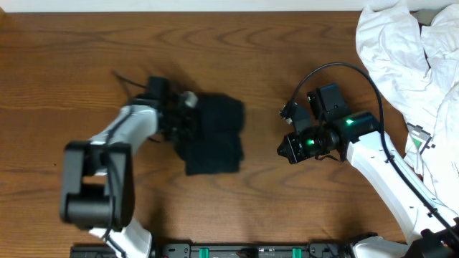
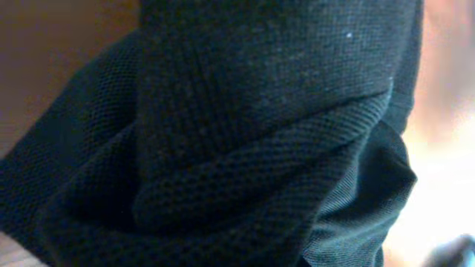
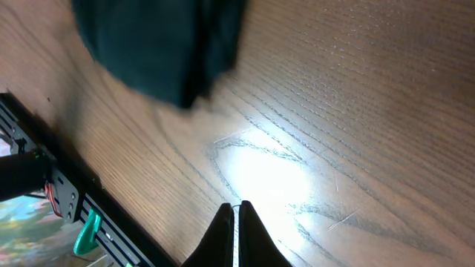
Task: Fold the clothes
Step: 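Carry the folded black bundle leftward with the left gripper to the table's left edge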
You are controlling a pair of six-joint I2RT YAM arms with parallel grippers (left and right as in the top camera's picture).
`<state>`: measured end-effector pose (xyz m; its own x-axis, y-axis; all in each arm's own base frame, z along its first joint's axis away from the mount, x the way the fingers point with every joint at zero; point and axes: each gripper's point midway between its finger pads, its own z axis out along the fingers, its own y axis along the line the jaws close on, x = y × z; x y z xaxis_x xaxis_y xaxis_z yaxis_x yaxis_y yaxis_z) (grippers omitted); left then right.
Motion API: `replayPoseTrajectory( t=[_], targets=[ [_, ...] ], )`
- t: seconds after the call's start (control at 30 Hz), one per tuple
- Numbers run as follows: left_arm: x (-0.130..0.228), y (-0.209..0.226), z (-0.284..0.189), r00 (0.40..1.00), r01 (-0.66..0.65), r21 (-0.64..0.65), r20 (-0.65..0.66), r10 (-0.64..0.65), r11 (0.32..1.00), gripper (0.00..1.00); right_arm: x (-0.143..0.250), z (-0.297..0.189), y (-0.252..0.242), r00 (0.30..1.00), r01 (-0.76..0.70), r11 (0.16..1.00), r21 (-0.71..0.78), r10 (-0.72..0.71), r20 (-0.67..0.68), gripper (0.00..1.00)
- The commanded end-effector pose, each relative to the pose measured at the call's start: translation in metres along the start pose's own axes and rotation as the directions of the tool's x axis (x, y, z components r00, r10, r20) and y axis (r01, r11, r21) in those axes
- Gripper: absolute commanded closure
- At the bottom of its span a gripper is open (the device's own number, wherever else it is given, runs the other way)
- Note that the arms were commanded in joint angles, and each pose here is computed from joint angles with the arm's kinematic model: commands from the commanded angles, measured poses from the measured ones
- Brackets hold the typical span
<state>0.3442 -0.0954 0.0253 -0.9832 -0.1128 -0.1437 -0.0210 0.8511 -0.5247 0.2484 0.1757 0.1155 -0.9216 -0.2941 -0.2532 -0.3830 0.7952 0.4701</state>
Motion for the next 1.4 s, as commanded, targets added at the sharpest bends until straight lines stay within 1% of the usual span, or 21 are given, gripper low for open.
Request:
replayPoseTrajectory(
  t=[0.0,0.03,0.1,0.17,0.27,0.33,0.37,0.47,0.57,0.67,0.73,0.77,0.8,0.87,0.9,0.93,1.0,1.1,1.23,1.3,1.37],
  targets=[
    [-0.041,0.05,-0.051,0.975,0.125,-0.138,0.203,-0.095,0.982,0.94,-0.001,-0.001,0.0,1.0,0.015,1.0,0.003,-0.015,0.004,0.96],
    [-0.049,0.062,-0.064,0.959,0.167,-0.142,0.251,-0.128,0.976,0.94,-0.001,-0.001,0.0,1.0,0.015,1.0,0.003,-0.015,0.004,0.96],
    [-0.062,0.094,-0.089,0.903,0.301,-0.126,0.356,-0.24,0.945,0.94,-0.001,-0.001,0.0,1.0,0.014,1.0,0.002,-0.014,0.002,0.96],
    [-0.072,0.124,-0.111,0.831,0.413,-0.09,0.444,-0.335,0.906,0.94,0.001,-0.001,0.0,1.0,0.011,1.0,0.003,-0.011,-0.004,0.96],
    [-0.078,0.161,-0.14,0.734,0.514,-0.044,0.539,-0.413,0.856,0.94,0.003,-0.001,-0.001,1.0,0.006,1.0,0.004,-0.006,-0.013,0.96],
    [-0.079,0.182,-0.157,0.688,0.548,-0.03,0.584,-0.43,0.836,0.94,0.003,-0.001,-0.001,1.0,0.005,1.0,0.006,-0.005,-0.015,0.96],
    [-0.078,0.189,-0.163,0.671,0.561,-0.027,0.6,-0.436,0.827,0.94,0.003,-0.001,-0.001,1.0,0.005,1.0,0.006,-0.005,-0.015,0.96],
    [-0.067,0.221,-0.181,0.594,0.65,-0.041,0.65,-0.474,0.759,0.94,0.003,-0.001,-0.001,1.0,0.006,1.0,0.006,-0.005,-0.014,0.96],
    [-0.056,0.242,-0.193,0.544,0.703,-0.045,0.676,-0.497,0.71,0.94,0.003,-0.001,-0.001,1.0,0.005,1.0,0.007,-0.005,-0.014,0.96],
    [-0.049,0.252,-0.199,0.495,0.742,-0.013,0.685,-0.535,0.67,0.93,0.003,-0.001,-0.001,1.0,0.006,1.0,0.007,-0.005,-0.014,0.96],
    [-0.047,0.256,-0.202,0.477,0.754,-0.002,0.689,-0.546,0.656,0.92,0.003,-0.001,-0.001,1.0,0.005,1.0,0.006,-0.005,-0.014,0.96],
    [-0.046,0.257,-0.203,0.474,0.757,-0.002,0.689,-0.547,0.654,0.88,0.003,-0.001,-0.001,1.0,0.005,1.0,0.006,-0.005,-0.015,0.96],
    [-0.045,0.257,-0.203,0.473,0.758,0.0,0.689,-0.55,0.652,0.74,0.003,-0.001,-0.001,1.0,0.005,1.0,0.006,-0.005,-0.015,0.96],
    [-0.045,0.257,-0.202,0.456,0.77,0.015,0.685,-0.567,0.638,0.24,0.003,-0.001,-0.001,1.0,0.005,1.0,0.006,-0.005,-0.015,0.96],
    [-0.044,0.256,-0.201,0.441,0.78,0.033,0.68,-0.586,0.625,0.11,0.003,-0.001,-0.001,1.0,0.005,1.0,0.006,-0.005,-0.015,0.96],
    [-0.045,0.253,-0.199,0.429,0.783,0.059,0.669,-0.606,0.619,0.06,0.003,-0.001,-0.001,1.0,0.005,1.0,0.006,-0.005,-0.015,0.96],
    [-0.051,0.241,-0.196,0.435,0.758,0.124,0.635,-0.638,0.64,0.02,0.004,-0.001,-0.001,1.0,0.005,1.0,0.006,-0.005,-0.016,0.96],
    [-0.053,0.225,-0.193,0.457,0.73,0.178,0.592,-0.664,0.66,0.0,0.004,-0.001,-0.001,1.0,0.004,1.0,0.007,-0.004,-0.016,0.96],
    [-0.031,0.214,-0.19,0.423,0.792,0.179,0.529,-0.736,0.584,0.02,0.007,0.001,-0.003,1.0,0.0,1.0,0.007,0.0,-0.025,0.96],
    [-0.014,0.211,-0.191,0.384,0.838,0.164,0.499,-0.777,0.52,0.02,0.01,0.003,-0.004,0.999,-0.005,1.0,0.008,0.005,-0.033,0.96],
    [-0.004,0.21,-0.193,0.365,0.862,0.138,0.499,-0.786,0.488,0.02,0.014,0.006,-0.006,0.999,-0.009,1.0,0.008,0.009,-0.041,0.96]
  ],
)
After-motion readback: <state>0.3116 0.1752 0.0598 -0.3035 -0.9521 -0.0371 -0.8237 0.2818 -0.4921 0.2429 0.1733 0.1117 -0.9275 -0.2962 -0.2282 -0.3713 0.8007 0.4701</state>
